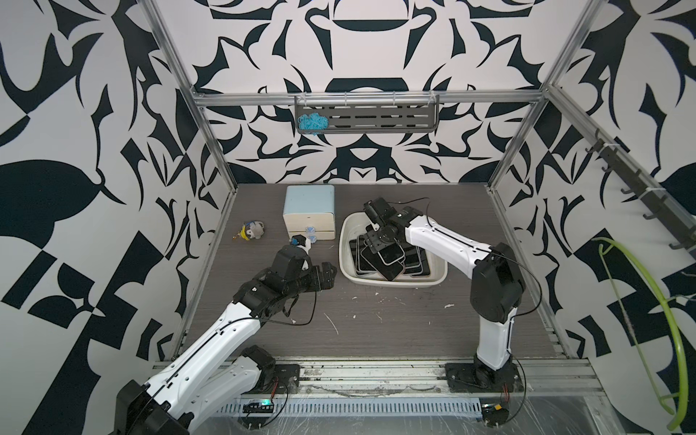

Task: Take the phone out of the storage box
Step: Pick up the phone from the storage box, then place the phone at the center of the board.

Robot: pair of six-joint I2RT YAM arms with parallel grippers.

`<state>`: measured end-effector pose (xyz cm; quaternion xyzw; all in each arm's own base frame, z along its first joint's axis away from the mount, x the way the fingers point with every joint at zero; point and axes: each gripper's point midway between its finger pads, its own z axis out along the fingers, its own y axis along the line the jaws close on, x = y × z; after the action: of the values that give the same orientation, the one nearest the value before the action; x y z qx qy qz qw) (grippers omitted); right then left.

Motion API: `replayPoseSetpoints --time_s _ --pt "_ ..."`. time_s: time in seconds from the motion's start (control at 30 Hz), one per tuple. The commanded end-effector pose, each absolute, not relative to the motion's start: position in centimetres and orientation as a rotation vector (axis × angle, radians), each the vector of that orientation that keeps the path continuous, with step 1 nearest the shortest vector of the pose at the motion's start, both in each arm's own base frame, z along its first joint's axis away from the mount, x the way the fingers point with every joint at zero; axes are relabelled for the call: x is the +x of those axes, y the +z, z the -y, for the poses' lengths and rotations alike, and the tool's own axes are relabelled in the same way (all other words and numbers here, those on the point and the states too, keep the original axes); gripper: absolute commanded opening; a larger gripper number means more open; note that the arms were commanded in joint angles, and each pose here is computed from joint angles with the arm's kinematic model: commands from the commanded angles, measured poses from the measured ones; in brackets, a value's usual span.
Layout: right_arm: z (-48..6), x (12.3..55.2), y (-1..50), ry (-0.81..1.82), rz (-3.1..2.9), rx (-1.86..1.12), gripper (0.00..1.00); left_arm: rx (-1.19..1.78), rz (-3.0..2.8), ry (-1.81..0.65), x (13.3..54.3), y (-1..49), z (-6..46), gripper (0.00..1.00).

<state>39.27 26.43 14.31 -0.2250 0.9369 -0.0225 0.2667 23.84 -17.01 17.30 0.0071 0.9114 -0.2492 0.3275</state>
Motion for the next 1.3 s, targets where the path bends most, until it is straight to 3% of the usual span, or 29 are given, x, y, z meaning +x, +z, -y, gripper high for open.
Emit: replayPoseSetpoints --time_s 0.0,0.4,0.83,1.27 --pt "-26.5 39.0 19.9 0.044 -2.463 -0.49 0.57 0.002 -2.356 -0.688 24.3 18.3 17.5 1.0" --pt "-26.2 28.6 19.0 0.356 -2.622 -0.269 0.57 0.019 -2.421 -0.787 24.2 16.5 19.4 1.0" --pt "-26.2 16.5 11.9 0.271 -2.723 -0.321 0.58 0.041 -2.49 -0.838 23.4 14.0 20.3 1.0" --pt "-26.1 17.7 7.3 0.154 -2.699 -0.015 0.62 0.022 -2.522 -0.786 21.7 14.4 18.5 1.0"
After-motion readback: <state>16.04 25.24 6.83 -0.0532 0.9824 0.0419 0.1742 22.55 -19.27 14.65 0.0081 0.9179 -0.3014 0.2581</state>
